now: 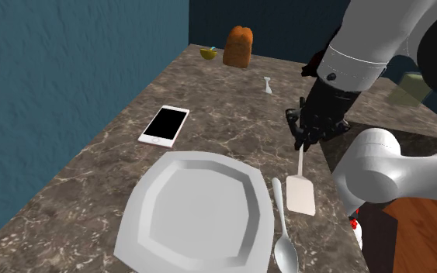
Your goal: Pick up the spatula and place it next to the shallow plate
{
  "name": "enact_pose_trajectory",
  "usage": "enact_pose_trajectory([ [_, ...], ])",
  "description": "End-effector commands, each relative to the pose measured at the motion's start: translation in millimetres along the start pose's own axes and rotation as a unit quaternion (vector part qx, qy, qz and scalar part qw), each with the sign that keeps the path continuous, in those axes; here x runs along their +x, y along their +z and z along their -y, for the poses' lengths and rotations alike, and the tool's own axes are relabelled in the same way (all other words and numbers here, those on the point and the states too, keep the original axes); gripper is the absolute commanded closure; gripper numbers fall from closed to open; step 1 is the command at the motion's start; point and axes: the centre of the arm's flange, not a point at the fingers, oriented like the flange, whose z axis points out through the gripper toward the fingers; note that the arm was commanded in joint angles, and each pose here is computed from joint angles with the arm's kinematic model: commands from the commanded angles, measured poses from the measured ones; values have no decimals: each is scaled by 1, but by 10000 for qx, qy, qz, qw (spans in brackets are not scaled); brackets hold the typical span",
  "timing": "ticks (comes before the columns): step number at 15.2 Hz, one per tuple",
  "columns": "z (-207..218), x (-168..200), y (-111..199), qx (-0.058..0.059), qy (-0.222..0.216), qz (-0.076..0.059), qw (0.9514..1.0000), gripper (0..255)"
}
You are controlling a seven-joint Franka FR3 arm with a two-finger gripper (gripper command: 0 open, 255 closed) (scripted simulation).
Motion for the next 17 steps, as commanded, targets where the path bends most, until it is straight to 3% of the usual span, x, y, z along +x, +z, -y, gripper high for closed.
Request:
enact_pose_trajectory([
  [1, 0, -1, 10, 1, 1, 0, 10000, 255],
  [7, 0, -3, 40, 1, 1, 0, 10000, 255],
  [14, 0, -3, 40, 1, 1, 0, 10000, 255],
  [15, 0, -3, 40, 1, 1, 0, 10000, 0],
  [17, 0, -3, 40, 1, 1, 0, 10000, 0],
])
